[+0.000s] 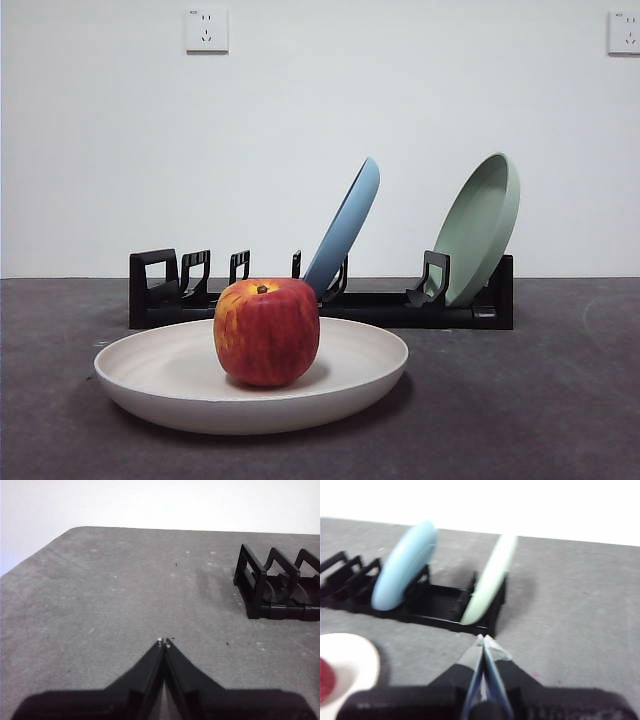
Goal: Take the yellow plate from the plate rack,put the plate on the table,take the apple from the table,put the apple in the plate
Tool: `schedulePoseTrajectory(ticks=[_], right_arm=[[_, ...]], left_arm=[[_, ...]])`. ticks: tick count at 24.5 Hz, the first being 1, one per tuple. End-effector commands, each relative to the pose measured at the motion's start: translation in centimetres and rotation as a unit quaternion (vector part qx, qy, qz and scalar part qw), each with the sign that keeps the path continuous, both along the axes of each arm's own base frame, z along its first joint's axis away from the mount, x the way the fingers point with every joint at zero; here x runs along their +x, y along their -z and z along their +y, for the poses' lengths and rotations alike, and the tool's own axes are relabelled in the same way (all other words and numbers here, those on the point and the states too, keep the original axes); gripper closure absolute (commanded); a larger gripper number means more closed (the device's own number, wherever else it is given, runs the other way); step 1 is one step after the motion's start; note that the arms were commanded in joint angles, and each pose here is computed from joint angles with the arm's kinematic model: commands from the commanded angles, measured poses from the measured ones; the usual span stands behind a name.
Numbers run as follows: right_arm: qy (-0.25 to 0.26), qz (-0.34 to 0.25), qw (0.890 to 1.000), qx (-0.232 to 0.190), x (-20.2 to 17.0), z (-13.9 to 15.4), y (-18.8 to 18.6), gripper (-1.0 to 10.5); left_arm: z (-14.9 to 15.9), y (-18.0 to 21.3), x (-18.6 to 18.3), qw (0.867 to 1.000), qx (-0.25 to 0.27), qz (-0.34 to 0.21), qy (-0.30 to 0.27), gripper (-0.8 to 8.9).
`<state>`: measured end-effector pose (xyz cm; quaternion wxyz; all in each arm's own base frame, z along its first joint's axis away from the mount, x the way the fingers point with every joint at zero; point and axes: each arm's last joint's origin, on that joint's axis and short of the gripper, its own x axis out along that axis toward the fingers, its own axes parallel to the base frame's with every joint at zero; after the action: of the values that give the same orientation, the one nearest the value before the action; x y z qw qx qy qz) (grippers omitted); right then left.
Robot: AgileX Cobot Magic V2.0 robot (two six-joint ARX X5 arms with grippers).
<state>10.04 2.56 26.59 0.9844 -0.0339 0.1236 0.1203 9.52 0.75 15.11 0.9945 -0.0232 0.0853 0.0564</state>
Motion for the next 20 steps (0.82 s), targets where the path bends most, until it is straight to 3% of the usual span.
schedulePoseTrajectory(ticks=[1,5,20], right_arm=[[0.009,-0.037,0.999,0.008,-0.3,-0.6,2.2,9.5],[0.033,-0.088,0.995,0.017,-0.3,-1.3,5.7,9.5],[0.039,-0.062,0.997,0.028,-0.4,-1.3,11.1,9.5]], left_arm=[[0.0,0.4,0.1,1.000,0.006,0.006,0.000,8.16],[0.0,0.4,0.1,1.000,0.006,0.006,0.000,8.16],[0.0,0.4,0.1,1.000,0.006,0.006,0.000,8.16]])
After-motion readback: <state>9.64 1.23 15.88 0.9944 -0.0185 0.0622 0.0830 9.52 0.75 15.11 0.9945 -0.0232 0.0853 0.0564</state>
